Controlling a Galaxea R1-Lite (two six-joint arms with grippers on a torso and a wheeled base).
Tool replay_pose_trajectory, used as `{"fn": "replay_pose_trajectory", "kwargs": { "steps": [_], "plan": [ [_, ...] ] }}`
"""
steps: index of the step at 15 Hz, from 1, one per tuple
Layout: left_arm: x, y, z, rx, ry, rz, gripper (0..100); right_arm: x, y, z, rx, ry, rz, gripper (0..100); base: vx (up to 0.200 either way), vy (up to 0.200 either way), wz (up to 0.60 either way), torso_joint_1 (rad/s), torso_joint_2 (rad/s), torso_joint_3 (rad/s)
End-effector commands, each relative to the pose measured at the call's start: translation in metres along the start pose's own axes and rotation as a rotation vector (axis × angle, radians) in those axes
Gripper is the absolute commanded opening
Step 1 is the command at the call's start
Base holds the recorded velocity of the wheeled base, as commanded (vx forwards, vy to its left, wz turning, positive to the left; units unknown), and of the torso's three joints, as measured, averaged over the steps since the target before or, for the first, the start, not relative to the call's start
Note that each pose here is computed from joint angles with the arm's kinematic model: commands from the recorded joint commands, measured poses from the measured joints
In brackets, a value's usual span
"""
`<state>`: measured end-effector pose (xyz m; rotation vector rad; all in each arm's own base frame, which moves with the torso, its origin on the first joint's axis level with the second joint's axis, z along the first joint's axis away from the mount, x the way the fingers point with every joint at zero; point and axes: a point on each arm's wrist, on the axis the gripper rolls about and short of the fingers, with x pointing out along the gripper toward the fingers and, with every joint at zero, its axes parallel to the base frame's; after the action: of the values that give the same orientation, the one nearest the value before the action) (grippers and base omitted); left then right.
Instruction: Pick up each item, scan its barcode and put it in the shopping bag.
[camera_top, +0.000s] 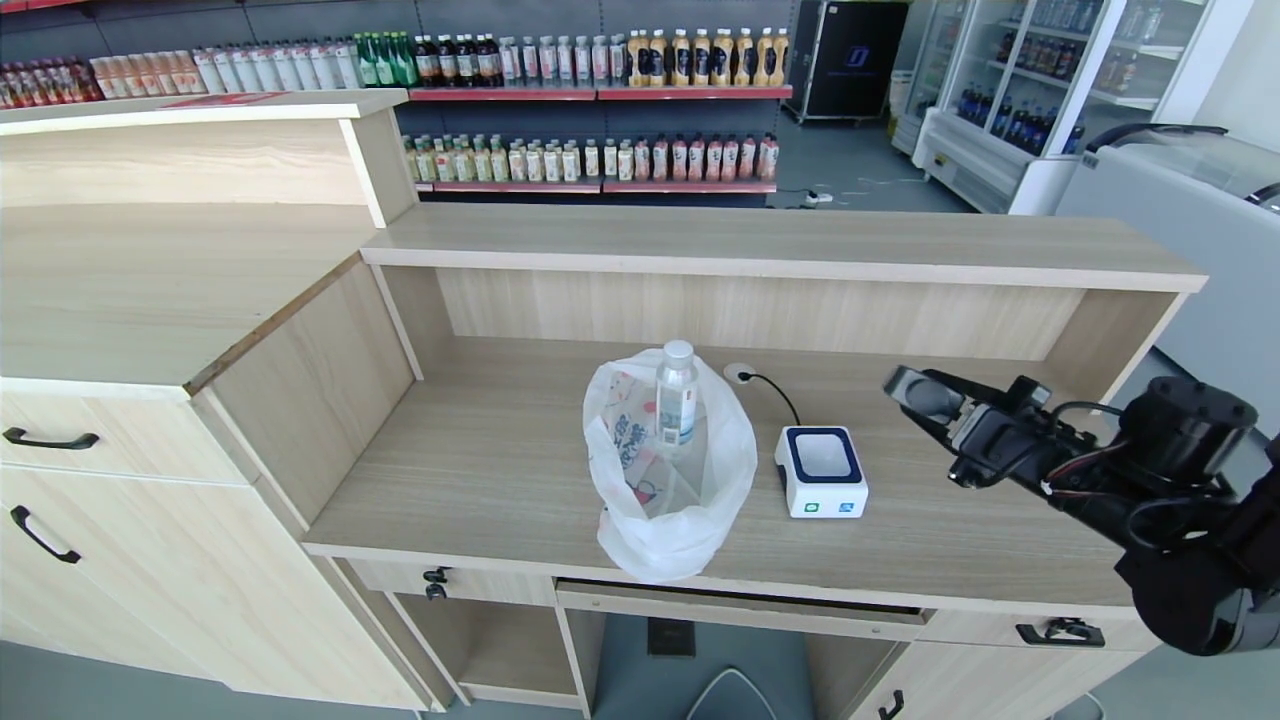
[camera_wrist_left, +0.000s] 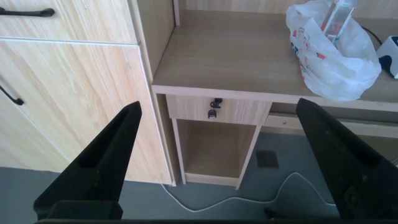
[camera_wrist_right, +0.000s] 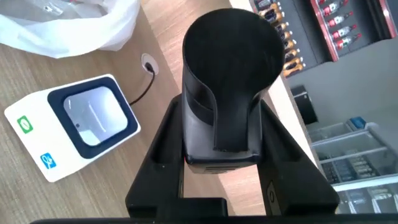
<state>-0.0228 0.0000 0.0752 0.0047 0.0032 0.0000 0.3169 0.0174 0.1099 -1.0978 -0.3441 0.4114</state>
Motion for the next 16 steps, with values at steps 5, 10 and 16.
{"fn": "replay_pose_trajectory", "kwargs": {
  "steps": [5,10,16],
  "plan": [
    [0.000,0.000,0.000,0.000,0.000,0.000,100,0.024,0.025,-0.030,-0.037,-0.021,0.062,0,0.000,0.000,0.00,0.000,0.00,0.000],
    [0.000,0.000,0.000,0.000,0.000,0.000,100,0.043,0.035,-0.038,-0.047,-0.077,0.076,0,0.000,0.000,0.00,0.000,0.00,0.000],
    [0.000,0.000,0.000,0.000,0.000,0.000,100,0.053,0.056,-0.042,-0.028,-0.148,0.142,0,0.000,0.000,0.00,0.000,0.00,0.000]
  ]
}}
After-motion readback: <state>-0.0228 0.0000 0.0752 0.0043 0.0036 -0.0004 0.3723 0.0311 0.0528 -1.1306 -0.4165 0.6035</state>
